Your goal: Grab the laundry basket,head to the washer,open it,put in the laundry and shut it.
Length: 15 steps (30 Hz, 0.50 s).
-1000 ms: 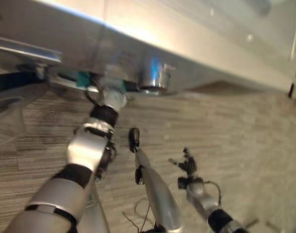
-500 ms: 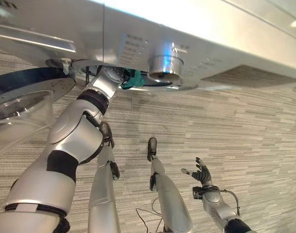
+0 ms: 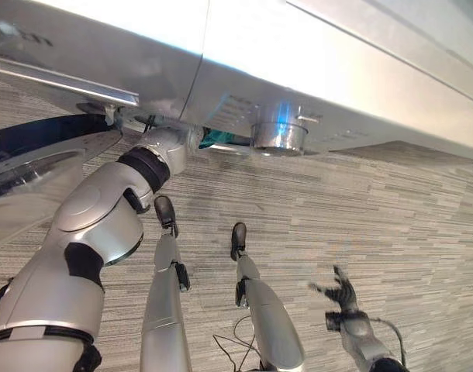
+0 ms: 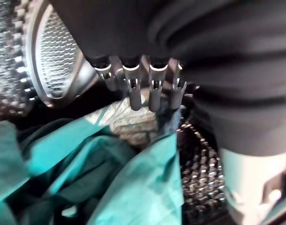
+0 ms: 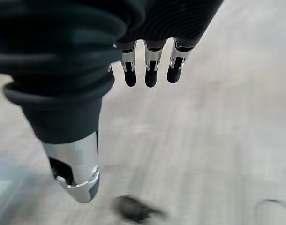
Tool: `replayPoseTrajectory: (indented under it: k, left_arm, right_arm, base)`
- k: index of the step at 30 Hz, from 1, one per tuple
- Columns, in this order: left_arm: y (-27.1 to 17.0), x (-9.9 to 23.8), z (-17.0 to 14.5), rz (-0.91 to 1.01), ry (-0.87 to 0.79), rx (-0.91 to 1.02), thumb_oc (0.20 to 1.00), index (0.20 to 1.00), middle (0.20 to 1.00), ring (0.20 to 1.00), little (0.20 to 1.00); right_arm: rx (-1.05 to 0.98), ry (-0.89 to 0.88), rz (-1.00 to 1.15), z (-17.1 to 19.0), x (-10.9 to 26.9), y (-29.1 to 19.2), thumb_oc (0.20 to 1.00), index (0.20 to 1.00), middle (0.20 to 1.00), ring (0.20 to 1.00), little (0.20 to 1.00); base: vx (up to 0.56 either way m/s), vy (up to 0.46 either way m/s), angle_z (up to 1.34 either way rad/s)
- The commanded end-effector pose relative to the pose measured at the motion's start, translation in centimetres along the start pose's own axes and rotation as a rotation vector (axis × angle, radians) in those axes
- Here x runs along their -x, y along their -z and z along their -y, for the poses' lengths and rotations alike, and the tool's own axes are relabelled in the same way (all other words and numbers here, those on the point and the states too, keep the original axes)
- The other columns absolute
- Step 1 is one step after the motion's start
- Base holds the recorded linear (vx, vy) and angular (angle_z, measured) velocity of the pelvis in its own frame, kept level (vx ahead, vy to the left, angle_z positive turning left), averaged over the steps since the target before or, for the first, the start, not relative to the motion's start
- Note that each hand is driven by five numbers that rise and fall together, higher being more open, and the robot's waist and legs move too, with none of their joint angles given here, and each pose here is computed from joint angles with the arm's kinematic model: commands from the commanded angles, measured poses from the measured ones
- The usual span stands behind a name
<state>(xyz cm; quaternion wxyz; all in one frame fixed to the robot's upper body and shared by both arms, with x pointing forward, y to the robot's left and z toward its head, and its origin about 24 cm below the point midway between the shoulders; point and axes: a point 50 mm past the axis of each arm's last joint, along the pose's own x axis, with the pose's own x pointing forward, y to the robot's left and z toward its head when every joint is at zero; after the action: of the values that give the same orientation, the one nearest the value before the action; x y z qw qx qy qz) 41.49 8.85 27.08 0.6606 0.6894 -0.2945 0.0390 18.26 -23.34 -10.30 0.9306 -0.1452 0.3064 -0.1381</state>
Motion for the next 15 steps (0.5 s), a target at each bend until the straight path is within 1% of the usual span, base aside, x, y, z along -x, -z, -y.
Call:
replayPoseTrajectory:
  k: [1, 3, 4, 5, 6, 9, 10, 12, 13, 14, 15]
  left_arm:
    - [-10.4, -3.5, -16.4, 0.434, -0.390, -0.004, 1.000, 1.000, 1.000, 1.000, 1.000]
    - [-10.2, -2.6, -15.3, 0.491, -0.323, 0.040, 1.000, 1.000, 1.000, 1.000, 1.000]
    - [-8.7, -1.4, -13.2, 0.517, -0.247, 0.093, 1.000, 1.000, 1.000, 1.000, 1.000]
    - [-7.9, -0.7, -12.1, 0.526, -0.205, 0.103, 1.000, 1.000, 1.000, 1.000, 1.000]
    - [-7.8, -0.6, -12.0, 0.523, -0.203, 0.104, 1.000, 1.000, 1.000, 1.000, 1.000]
    - [-5.3, 2.6, -6.8, 0.520, -0.006, 0.212, 1.000, 1.000, 1.000, 1.000, 1.000]
    - [-4.1, 5.1, -3.3, 0.467, 0.104, 0.371, 1.000, 1.000, 1.000, 1.000, 1.000]
    - [-4.0, 5.3, -3.3, 0.461, 0.107, 0.376, 1.000, 1.000, 1.000, 1.000, 1.000]
    - [-2.8, 9.5, 0.9, 0.365, 0.151, 0.630, 1.000, 1.000, 1.000, 1.000, 1.000]
    - [-2.7, 9.7, 0.9, 0.359, 0.151, 0.633, 1.000, 1.000, 1.000, 1.000, 1.000]
    - [-2.6, 11.2, 2.0, 0.324, 0.139, 0.713, 1.000, 1.000, 1.000, 1.000, 1.000]
  right_arm:
    - [-0.084, 0.132, 0.073, 4.1, -1.2, -2.4, 1.000, 1.000, 1.000, 1.000, 1.000]
    - [-0.099, 0.125, 0.052, 3.8, -1.2, -2.1, 1.000, 1.000, 1.000, 1.000, 1.000]
    - [-0.103, 0.107, 0.032, 3.4, -0.9, -1.6, 1.000, 1.000, 1.000, 1.000, 1.000]
    - [-0.109, 0.102, 0.020, 3.2, -0.8, -1.2, 1.000, 1.000, 1.000, 1.000, 1.000]
    - [-0.106, 0.100, 0.019, 3.2, -0.8, -1.2, 1.000, 1.000, 1.000, 1.000, 1.000]
    - [-0.123, 0.084, -0.016, 2.5, -0.2, -0.2, 1.000, 1.000, 1.000, 1.000, 1.000]
    - [-0.139, 0.069, -0.052, 1.6, 0.2, 0.6, 1.000, 1.000, 1.000, 1.000, 1.000]
    - [-0.132, 0.068, -0.054, 1.7, 0.2, 0.7, 1.000, 1.000, 1.000, 1.000, 1.000]
    - [-0.149, 0.051, -0.102, 0.2, 0.6, 1.6, 1.000, 1.000, 1.000, 1.000, 1.000]
    - [-0.142, 0.050, -0.102, 0.3, 0.6, 1.7, 1.000, 1.000, 1.000, 1.000, 1.000]
    - [-0.141, 0.043, -0.117, -0.1, 0.8, 2.0, 1.000, 1.000, 1.000, 1.000, 1.000]
  base:
    - [0.00, 0.024, -0.04]
    - [0.00, 0.039, -0.05]
    - [-0.01, 0.043, -0.07]
    - [-0.01, 0.029, -0.06]
    - [0.00, 0.000, 0.00]
    - [-0.04, 0.010, 0.01]
    - [-0.06, -0.004, -0.06]
    - [-0.05, -0.028, -0.02]
    - [-0.06, -0.050, 0.08]
    - [-0.08, -0.064, 0.12]
    - [-0.06, -0.054, 0.06]
